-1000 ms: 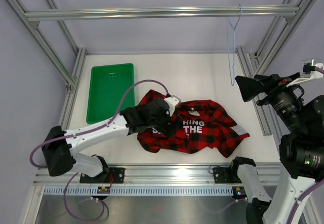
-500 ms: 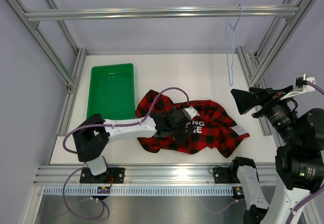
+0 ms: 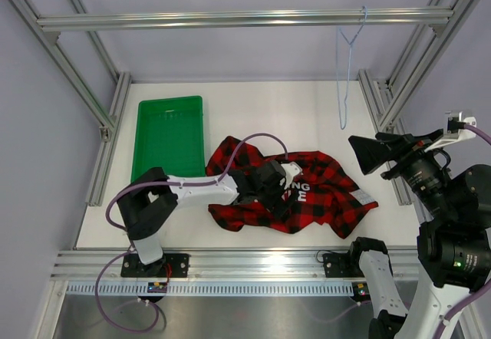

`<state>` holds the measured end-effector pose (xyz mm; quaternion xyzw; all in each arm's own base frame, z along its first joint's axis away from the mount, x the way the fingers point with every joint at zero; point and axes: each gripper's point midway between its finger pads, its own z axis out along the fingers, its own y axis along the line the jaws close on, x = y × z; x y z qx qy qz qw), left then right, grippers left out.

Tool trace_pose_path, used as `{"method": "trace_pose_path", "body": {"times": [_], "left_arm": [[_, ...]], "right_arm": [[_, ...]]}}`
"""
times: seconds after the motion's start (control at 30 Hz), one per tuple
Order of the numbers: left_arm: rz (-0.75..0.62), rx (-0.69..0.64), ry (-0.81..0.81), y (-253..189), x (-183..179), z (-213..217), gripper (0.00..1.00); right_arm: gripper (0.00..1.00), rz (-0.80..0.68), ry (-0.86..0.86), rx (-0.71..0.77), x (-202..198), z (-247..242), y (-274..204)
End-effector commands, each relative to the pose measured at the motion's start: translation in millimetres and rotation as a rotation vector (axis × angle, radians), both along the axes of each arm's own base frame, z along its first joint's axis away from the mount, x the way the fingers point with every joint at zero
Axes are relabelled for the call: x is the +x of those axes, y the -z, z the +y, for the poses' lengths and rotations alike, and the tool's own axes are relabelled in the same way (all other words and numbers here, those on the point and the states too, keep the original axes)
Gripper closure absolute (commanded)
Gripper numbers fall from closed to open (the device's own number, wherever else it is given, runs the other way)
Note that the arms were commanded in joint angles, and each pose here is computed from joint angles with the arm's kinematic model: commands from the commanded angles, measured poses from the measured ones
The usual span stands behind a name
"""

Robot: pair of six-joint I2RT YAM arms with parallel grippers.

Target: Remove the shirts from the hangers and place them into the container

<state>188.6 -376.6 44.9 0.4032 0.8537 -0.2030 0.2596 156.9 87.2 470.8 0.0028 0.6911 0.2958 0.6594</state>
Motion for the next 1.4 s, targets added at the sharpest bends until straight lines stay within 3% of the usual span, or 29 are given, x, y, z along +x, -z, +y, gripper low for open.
{"method": "trace_pose_path", "body": {"times": [0.0, 0.17, 0.3, 0.33, 0.37, 0.5, 0.6, 0.7, 0.8, 0.93, 0.97, 1.07, 1.1, 1.2, 1.37], "left_arm": [[0.076, -0.180, 0.055, -26, -7, -25, 0.03], [0.148, -0.126, -0.003, -7, 2, -18, 0.16], [0.206, -0.103, -0.059, 8, 4, -8, 0.46], [0.218, -0.095, -0.075, 12, 6, -4, 0.64], [0.234, -0.088, -0.087, 17, 6, -2, 0.74], [0.269, -0.049, -0.133, 44, 8, 12, 0.80], [0.199, -0.008, -0.165, 52, 18, 22, 0.97], [0.099, 0.006, -0.217, 41, 32, 36, 1.00], [-0.035, -0.011, -0.273, -6, 48, 51, 1.00], [-0.241, -0.141, -0.326, -127, 61, 67, 1.00], [-0.299, -0.222, -0.333, -186, 59, 74, 1.00], [-0.415, -0.266, -0.354, -271, 55, 104, 1.00], [-0.477, -0.354, -0.366, -327, 54, 109, 1.00], [-0.619, -0.444, -0.400, -412, 46, 143, 1.00], [-0.791, -0.494, -0.476, -497, 35, 198, 1.00]], "right_arm": [[0.08, -0.031, -0.019, 0.001, -9, 4, -8], [0.08, -0.040, -0.011, -0.003, -13, 4, -9], [0.08, -0.045, -0.002, -0.002, -15, 3, -10], [0.08, -0.056, 0.001, -0.003, -18, 3, -11], [0.08, -0.063, 0.005, -0.004, -20, 3, -13], [0.08, -0.082, 0.008, -0.006, -29, 4, -22], [0.08, -0.105, -0.007, 0.000, -38, 8, -29], [0.08, -0.103, -0.008, -0.001, -40, 9, -30], [0.08, -0.116, -0.002, -0.004, -46, 9, -32], [0.08, -0.120, -0.001, -0.002, -49, 9, -30], [0.08, -0.121, -0.007, -0.003, -49, 10, -30], [0.08, -0.130, -0.012, 0.001, -50, 11, -33], [0.08, -0.133, -0.016, 0.003, -51, 11, -34], [0.08, -0.150, -0.020, 0.004, -53, 12, -38], [0.08, -0.150, -0.021, 0.000, -53, 12, -38]]}}
